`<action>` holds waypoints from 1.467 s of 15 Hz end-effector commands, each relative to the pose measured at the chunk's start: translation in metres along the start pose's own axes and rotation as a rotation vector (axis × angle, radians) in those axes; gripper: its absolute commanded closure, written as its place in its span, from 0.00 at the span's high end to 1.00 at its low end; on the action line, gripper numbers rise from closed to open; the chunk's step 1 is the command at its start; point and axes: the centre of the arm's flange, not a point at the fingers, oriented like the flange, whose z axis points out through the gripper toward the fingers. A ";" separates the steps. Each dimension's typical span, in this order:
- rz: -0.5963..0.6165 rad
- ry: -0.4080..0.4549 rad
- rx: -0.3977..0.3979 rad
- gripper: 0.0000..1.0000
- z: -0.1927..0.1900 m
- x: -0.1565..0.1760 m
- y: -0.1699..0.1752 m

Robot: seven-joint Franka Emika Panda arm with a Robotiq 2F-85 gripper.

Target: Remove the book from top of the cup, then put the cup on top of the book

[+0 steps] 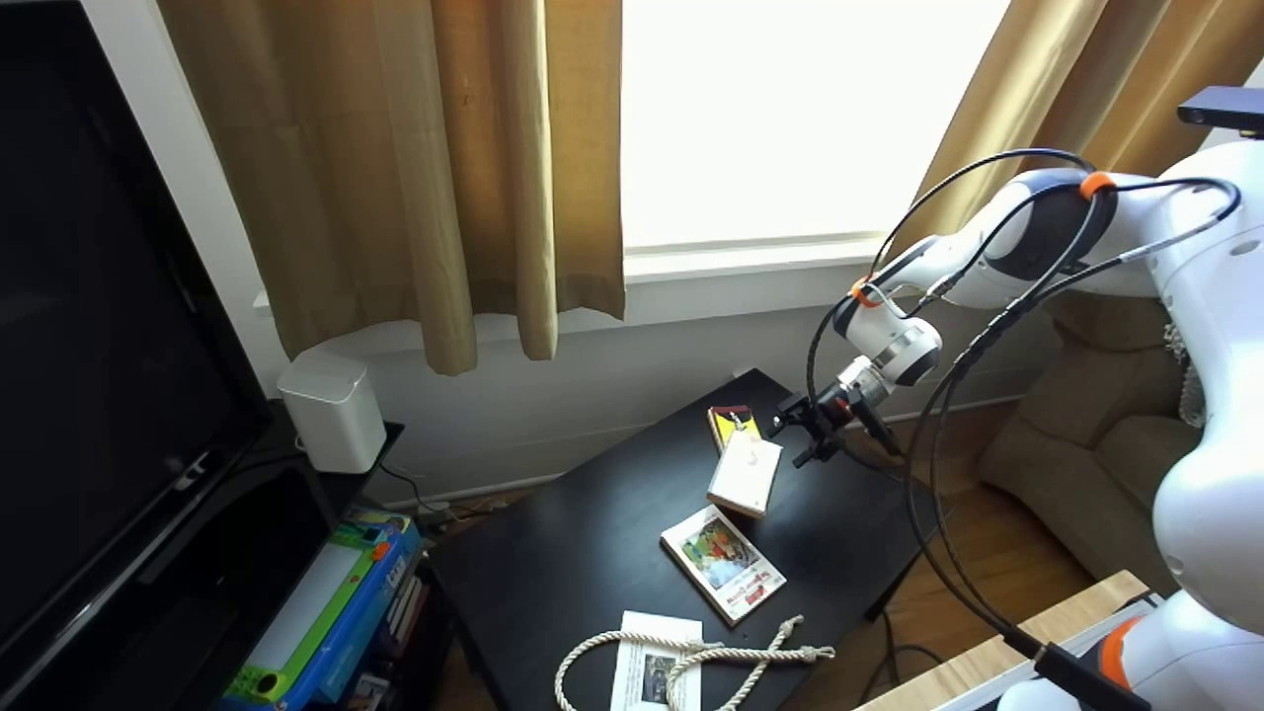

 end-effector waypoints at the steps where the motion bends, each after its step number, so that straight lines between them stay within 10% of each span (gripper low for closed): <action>1: -0.043 -0.003 0.066 1.00 0.012 0.016 0.023; 19: -0.218 0.046 0.153 1.00 0.041 0.040 0.041; 22: -0.225 0.045 0.169 0.88 0.042 0.042 0.042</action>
